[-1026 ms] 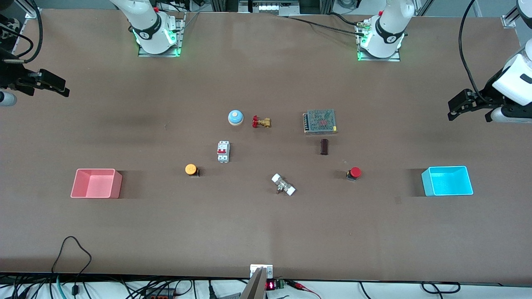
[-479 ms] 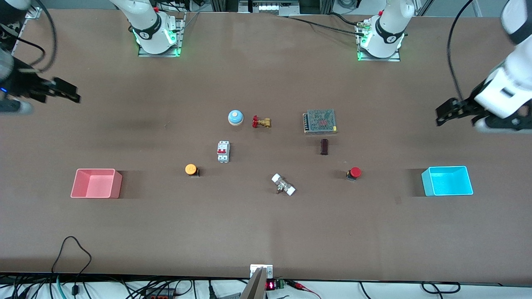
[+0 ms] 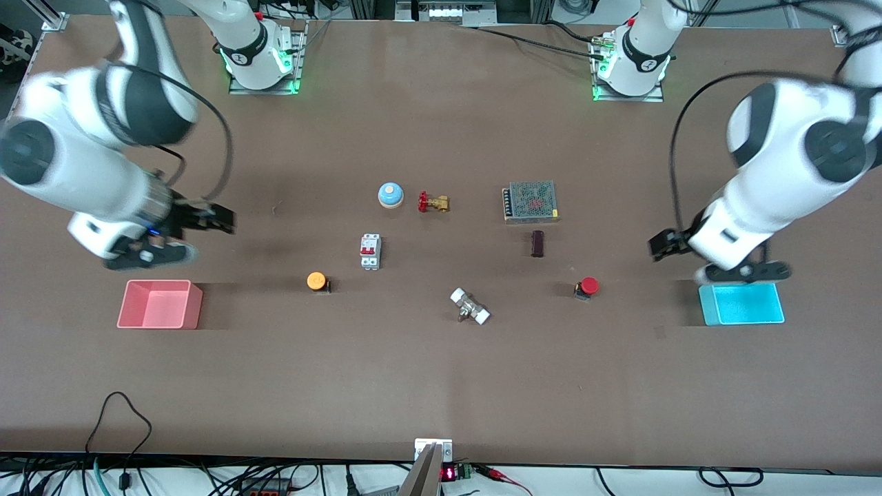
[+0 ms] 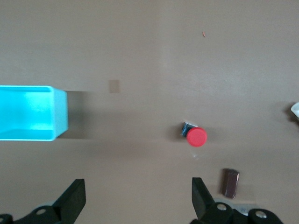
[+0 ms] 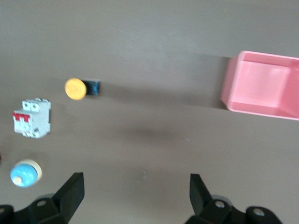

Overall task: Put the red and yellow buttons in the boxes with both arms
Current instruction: 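Move the right gripper toward the yellow button while the left gripper reaches the red button, then lower both grippers and close them on the yellow and red buttons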

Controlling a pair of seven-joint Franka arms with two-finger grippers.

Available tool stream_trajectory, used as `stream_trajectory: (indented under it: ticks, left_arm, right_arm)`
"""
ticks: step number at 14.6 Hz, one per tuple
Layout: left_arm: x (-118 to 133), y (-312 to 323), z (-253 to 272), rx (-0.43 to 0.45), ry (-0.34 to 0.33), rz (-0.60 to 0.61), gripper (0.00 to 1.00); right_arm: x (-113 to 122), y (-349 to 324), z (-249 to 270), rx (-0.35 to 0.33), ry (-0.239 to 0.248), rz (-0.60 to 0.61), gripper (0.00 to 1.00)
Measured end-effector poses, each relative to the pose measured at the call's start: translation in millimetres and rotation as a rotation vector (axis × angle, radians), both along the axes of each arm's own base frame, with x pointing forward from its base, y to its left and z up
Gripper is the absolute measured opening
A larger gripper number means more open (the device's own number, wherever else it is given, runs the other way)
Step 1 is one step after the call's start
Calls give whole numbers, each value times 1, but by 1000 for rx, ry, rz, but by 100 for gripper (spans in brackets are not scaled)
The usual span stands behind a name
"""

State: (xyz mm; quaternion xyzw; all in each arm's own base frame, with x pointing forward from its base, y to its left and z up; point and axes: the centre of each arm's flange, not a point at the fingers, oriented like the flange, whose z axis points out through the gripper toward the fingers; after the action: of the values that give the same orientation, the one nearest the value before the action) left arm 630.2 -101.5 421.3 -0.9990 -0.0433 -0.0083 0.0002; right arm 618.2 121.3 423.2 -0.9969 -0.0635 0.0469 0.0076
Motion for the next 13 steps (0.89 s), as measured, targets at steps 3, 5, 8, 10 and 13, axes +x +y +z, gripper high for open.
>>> stream_trajectory:
  ticks: [3, 5, 8, 10, 13]
  left_arm:
    - [12, -26, -56, -15, 5, 50, 100]
    - [17, -35, -87, -23, 7, 70, 100]
    - [19, -46, -121, -26, 27, 95, 100]
    - [16, -55, -139, -25, 45, 102, 100]
    - [14, -67, -160, -26, 56, 112, 100]
  right_arm:
    - [11, 36, -45, -9, 16, -11, 100]
    - [19, 59, -73, -13, 3, -18, 100]
    - [21, 92, -112, -16, -16, -31, 100]
    - [20, 103, -133, -22, -7, -22, 100]
    - [23, 107, -150, -28, 5, -17, 100]
